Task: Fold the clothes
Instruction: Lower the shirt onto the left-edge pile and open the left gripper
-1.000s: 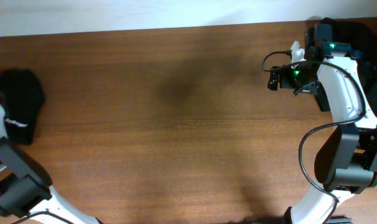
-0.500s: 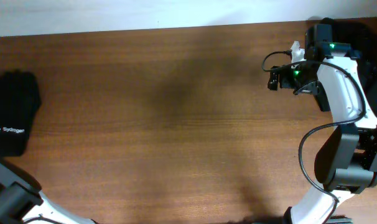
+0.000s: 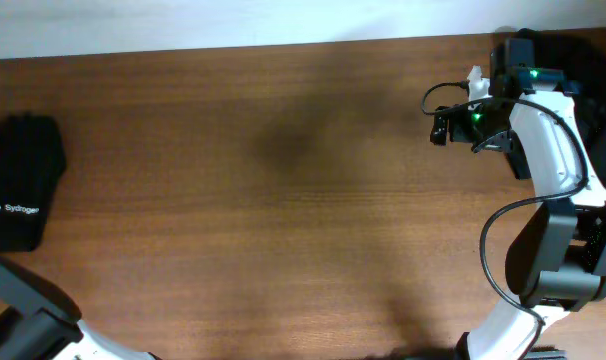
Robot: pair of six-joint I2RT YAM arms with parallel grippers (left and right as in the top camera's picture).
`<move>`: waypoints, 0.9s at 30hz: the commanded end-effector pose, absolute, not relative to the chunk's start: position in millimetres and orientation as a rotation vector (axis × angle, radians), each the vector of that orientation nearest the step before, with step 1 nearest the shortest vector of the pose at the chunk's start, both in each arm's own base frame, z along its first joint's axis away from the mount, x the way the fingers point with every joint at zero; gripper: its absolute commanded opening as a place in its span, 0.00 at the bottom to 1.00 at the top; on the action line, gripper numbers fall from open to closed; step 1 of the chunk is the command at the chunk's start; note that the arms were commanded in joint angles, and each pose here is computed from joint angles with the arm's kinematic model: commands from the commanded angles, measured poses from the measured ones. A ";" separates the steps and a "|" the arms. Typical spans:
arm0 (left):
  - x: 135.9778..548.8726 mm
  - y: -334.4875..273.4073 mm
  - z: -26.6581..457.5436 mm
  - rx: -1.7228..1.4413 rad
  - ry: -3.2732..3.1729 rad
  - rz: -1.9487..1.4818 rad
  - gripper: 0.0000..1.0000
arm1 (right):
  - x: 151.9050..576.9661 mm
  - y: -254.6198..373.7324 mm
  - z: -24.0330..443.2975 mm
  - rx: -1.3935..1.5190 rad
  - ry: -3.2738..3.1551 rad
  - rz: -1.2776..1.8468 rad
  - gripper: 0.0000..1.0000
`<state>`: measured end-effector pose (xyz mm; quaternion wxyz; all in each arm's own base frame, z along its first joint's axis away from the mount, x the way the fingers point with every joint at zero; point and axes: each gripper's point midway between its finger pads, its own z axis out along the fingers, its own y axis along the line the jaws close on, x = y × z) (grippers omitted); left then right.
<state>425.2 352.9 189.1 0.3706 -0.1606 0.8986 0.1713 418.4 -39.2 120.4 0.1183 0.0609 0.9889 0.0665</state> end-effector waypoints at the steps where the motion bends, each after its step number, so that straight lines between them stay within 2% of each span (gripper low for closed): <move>1: 442.0 335.5 172.8 -0.425 2.318 0.334 0.10 | 416.8 -39.1 121.1 0.182 2.893 0.178 0.99; 15: 454.0 318.3 38.9 -0.542 2.517 0.142 0.11 | 416.7 -39.1 121.1 0.182 2.893 0.178 0.99; 20: 461.0 289.1 -8.7 -0.506 2.574 -0.051 0.14 | 416.8 -39.1 121.1 0.182 2.893 0.178 0.99; 23: 476.1 279.0 7.5 -0.455 2.504 -0.153 0.19 | 416.8 -39.1 121.1 0.182 2.893 0.178 0.99; 27: 499.1 290.3 82.4 -0.466 2.352 -0.148 0.23 | 416.8 -39.1 121.1 0.182 2.893 0.178 0.99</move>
